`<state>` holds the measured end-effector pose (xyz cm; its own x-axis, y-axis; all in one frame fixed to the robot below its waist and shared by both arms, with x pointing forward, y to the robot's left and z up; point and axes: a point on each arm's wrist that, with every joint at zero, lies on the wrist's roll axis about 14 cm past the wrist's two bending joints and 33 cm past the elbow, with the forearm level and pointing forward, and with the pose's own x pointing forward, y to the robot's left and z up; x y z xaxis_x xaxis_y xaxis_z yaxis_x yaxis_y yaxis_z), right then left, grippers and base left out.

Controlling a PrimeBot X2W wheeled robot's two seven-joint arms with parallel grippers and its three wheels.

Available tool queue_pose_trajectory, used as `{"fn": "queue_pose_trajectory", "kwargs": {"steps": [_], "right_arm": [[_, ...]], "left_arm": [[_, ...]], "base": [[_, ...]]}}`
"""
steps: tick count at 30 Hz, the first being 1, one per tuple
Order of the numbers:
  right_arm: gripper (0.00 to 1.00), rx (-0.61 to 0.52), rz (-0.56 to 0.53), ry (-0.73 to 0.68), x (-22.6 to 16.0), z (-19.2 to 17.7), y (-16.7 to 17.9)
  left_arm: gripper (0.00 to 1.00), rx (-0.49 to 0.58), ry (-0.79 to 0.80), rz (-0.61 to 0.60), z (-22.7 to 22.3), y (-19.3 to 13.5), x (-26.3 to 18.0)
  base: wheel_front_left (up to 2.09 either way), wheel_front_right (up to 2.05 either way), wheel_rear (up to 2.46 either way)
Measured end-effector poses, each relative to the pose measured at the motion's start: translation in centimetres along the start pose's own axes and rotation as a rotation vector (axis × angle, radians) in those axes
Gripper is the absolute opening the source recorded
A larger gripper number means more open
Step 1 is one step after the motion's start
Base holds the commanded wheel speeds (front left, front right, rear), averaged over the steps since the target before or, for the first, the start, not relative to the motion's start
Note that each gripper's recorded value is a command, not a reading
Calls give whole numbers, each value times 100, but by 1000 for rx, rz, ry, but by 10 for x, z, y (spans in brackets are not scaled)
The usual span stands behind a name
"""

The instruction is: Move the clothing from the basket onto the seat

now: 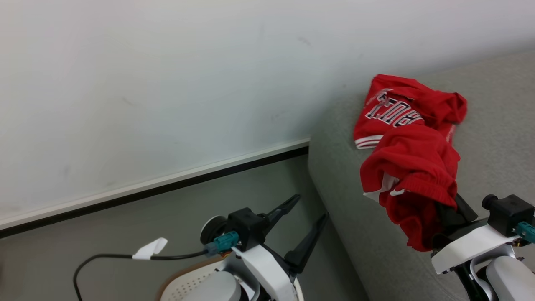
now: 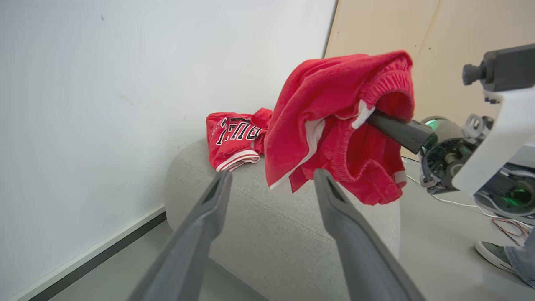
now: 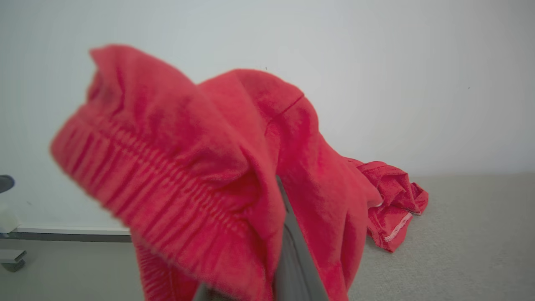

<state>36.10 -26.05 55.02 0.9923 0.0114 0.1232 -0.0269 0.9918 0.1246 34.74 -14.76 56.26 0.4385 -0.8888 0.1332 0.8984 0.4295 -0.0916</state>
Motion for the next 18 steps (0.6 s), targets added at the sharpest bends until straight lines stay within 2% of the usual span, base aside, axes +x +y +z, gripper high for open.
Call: {"fn": "queue_pose_trajectory", "kwargs": {"steps": [9,18], "right_arm": [[0,3,-145,-3,-32,-1,-38],[0,-4,-203,7,-35,-3,-53]], "left_arm": [[100,-29,15,-100,-15,-17,22],[100,-59,27,-142,-27,-17,34]], "base": [[0,0,0],[0,0,0]]}}
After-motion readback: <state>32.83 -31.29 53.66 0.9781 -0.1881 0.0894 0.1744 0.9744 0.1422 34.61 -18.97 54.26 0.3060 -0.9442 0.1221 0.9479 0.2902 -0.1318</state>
